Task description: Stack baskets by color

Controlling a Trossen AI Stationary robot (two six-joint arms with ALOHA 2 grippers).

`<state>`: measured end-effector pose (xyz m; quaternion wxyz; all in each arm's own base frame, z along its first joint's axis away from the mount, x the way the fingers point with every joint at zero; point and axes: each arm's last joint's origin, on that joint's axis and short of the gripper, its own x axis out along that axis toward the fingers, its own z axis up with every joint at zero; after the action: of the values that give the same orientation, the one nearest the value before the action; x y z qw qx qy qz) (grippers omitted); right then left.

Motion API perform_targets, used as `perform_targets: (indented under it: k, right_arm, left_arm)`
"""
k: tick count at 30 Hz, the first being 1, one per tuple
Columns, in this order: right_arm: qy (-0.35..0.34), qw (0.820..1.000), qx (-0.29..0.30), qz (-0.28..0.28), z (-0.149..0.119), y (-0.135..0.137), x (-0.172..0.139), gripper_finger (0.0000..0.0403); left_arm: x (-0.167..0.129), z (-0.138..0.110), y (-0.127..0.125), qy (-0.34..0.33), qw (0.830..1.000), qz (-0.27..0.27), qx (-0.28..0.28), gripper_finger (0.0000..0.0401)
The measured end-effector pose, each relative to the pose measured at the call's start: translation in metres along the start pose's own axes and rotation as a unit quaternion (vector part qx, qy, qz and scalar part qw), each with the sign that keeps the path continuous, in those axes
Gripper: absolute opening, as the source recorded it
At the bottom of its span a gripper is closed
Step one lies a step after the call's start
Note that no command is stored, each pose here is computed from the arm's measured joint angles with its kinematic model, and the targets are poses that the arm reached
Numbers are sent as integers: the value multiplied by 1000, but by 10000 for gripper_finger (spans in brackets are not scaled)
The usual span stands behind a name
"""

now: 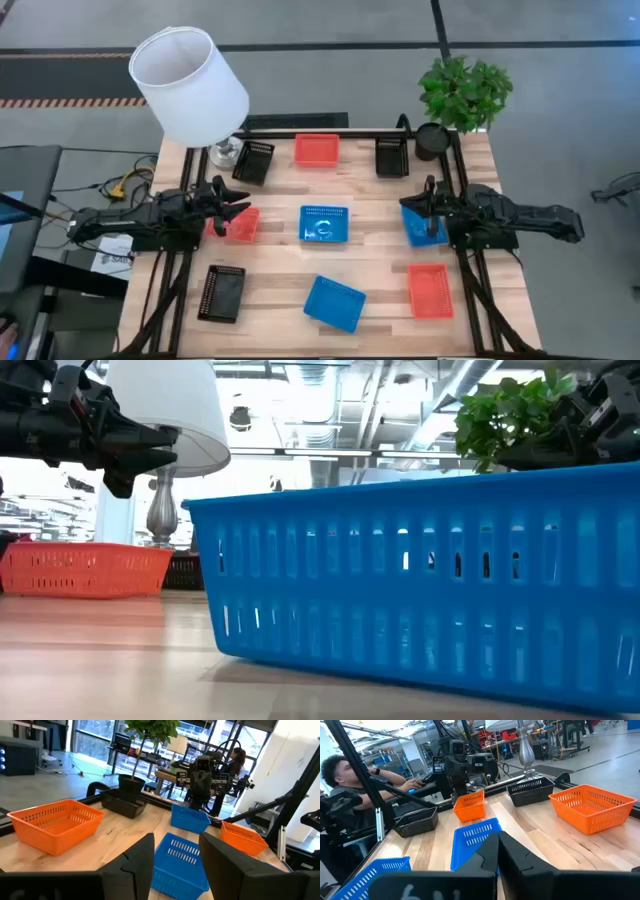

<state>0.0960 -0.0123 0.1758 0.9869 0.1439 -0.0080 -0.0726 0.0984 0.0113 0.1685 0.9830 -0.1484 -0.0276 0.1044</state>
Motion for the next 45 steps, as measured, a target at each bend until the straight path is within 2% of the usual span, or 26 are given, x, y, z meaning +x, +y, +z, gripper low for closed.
perform_targets:
  k: [11,20,24,26,45]
  right_arm:
    - [0,1000,0,1,0,0,0,26]
    - [1,1000,0,1,0,0,0,26]
    - [1,1000,0,0,0,0,0,26]
    - [-4,1000,0,1,1,0,0,26]
    - [-7,1000,0,2,1,0,0,26]
  left_arm:
    - [0,0,0,0,1000,-1,-30,144]
    - [0,0,0,0,999,0,-32,144]
    - [0,5,-1,-25,995,-9,-98,144]
    - [-1,10,-3,-48,992,-19,-112,144]
    - [-6,42,-11,-91,996,-10,4,144]
